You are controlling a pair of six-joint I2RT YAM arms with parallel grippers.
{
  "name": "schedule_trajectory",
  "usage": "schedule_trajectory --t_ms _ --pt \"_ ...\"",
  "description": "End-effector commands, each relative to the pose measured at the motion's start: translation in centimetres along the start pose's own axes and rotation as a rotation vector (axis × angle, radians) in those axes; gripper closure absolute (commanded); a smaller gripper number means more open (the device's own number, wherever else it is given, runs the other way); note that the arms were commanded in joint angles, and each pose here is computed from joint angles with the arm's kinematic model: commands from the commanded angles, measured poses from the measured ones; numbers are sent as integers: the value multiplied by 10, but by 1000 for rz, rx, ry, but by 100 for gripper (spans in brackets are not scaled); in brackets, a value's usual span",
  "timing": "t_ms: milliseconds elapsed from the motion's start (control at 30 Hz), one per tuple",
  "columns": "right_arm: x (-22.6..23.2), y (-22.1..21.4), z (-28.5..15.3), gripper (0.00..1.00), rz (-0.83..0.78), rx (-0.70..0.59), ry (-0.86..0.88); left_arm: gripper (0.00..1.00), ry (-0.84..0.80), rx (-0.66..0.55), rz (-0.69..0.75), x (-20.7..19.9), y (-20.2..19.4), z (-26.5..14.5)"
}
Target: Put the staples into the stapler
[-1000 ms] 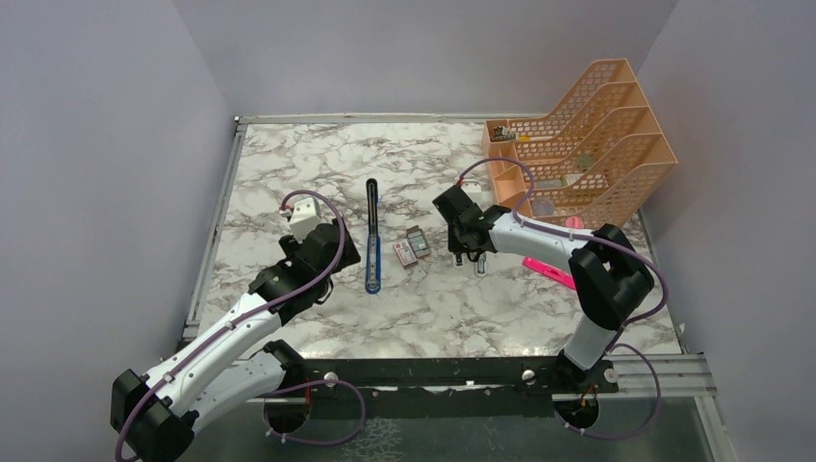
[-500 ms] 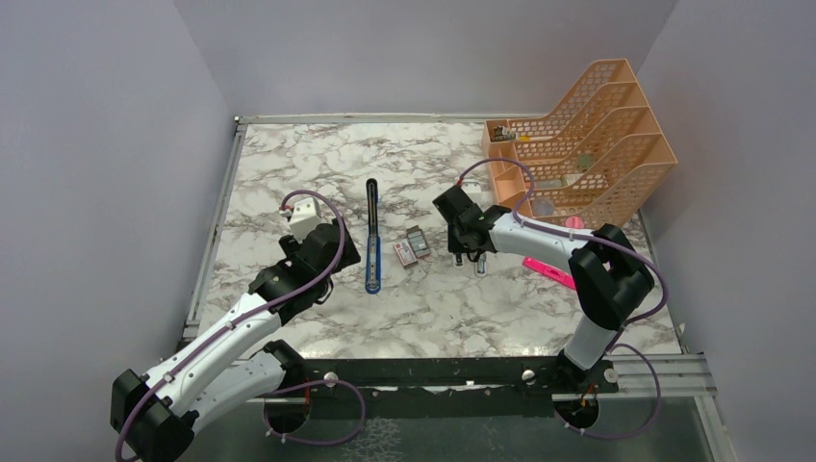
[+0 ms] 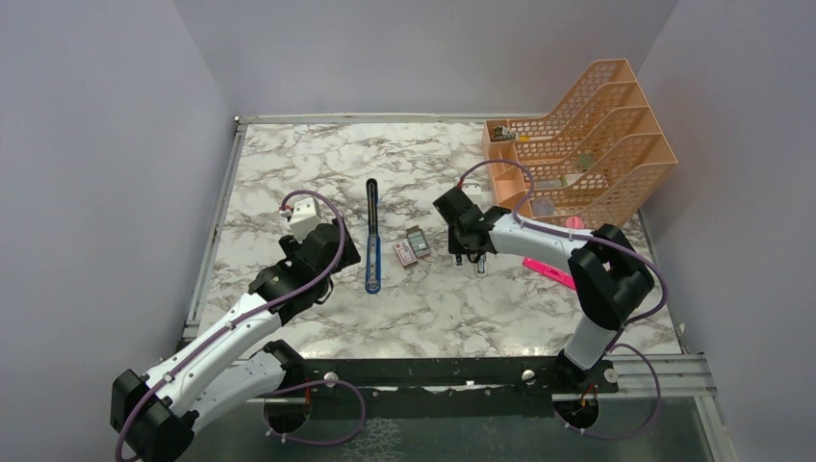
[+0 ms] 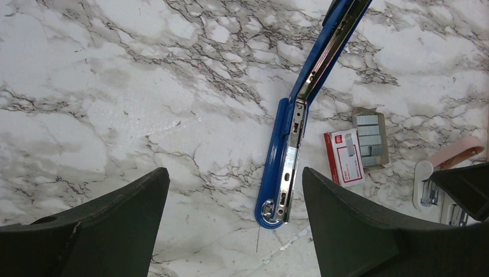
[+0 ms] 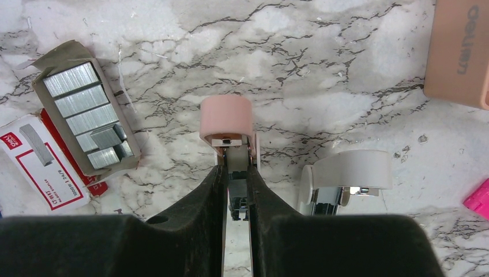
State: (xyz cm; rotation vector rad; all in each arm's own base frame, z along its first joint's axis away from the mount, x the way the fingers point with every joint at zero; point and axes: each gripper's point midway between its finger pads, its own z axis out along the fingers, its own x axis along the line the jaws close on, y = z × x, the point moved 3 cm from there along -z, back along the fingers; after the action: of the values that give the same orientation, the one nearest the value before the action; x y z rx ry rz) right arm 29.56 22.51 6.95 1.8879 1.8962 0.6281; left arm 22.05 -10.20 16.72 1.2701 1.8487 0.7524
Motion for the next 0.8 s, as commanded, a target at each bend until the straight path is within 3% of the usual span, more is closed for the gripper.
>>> schedule_trajectory --t_ms 0,533,767 --pt "0 3 1 79 23 -7 9 14 -12 -17 -22 -3 5 0" --pt "-10 -21 -2 79 37 51 17 14 -12 -13 -24 -3 4 0" --pt "-6 -14 -10 72 36 36 46 14 -15 -12 -28 -5 5 0"
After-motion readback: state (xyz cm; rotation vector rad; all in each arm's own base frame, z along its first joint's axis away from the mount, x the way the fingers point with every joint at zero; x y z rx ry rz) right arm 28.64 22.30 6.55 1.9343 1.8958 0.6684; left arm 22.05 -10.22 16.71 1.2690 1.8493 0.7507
